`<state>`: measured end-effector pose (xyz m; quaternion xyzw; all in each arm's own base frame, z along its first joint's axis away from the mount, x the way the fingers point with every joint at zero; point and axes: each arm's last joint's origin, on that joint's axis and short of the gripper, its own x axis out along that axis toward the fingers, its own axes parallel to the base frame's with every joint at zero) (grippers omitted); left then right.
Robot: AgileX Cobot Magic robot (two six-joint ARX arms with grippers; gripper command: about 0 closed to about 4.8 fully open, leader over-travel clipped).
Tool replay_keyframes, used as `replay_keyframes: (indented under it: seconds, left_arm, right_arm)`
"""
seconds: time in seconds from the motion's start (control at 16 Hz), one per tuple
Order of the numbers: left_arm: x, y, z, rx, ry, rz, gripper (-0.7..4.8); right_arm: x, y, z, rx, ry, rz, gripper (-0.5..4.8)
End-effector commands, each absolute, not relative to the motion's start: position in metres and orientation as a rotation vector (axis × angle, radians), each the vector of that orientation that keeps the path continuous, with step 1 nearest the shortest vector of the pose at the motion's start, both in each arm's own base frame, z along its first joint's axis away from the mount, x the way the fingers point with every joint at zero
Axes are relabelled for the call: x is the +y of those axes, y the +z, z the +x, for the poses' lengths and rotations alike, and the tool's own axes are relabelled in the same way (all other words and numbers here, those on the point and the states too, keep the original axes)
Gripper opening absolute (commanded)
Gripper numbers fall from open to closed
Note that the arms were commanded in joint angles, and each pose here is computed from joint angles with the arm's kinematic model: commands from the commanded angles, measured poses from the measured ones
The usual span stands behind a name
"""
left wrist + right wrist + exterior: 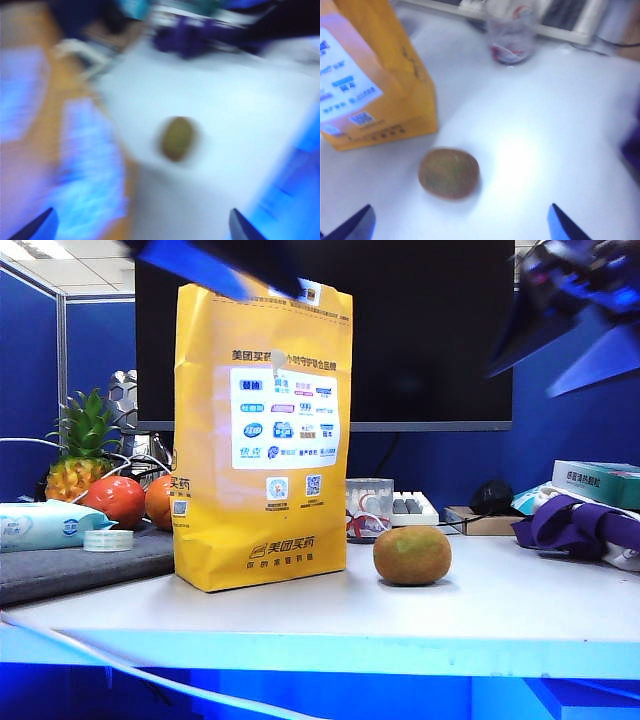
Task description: Pick up the kiwifruit and throw it into the yellow paper bag.
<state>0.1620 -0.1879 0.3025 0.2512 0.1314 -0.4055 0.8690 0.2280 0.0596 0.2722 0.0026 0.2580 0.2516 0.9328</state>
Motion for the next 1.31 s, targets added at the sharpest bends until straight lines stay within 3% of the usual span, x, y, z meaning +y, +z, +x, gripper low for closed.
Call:
replay_keyframes:
  seconds: [0.06,0.5,0.87,1.31]
  left_arm:
    - [-0.195,0.302,0.153,0.283,-0.898,0.525,4.79]
    - [-0.198,0.294,0.141,0.391,-1.155,0.460,4.79]
    - [-0.197,0.294,0.141,0.399,-1.149,0.463,4.79]
    - [-0.197,0.294,0.142,0.397,-1.139,0.457,4.79]
  right_arm:
    - [0.067,0.276,0.251,0.585,0.594,-0.017,4.79]
    - [0.079,0.229,0.294,0.853,0.739,-0.002,4.79]
    - [0.092,0.209,0.311,0.812,0.844,0.026,4.79]
    - [0.106,0.191,0.331,0.812,0.832,0.019,4.79]
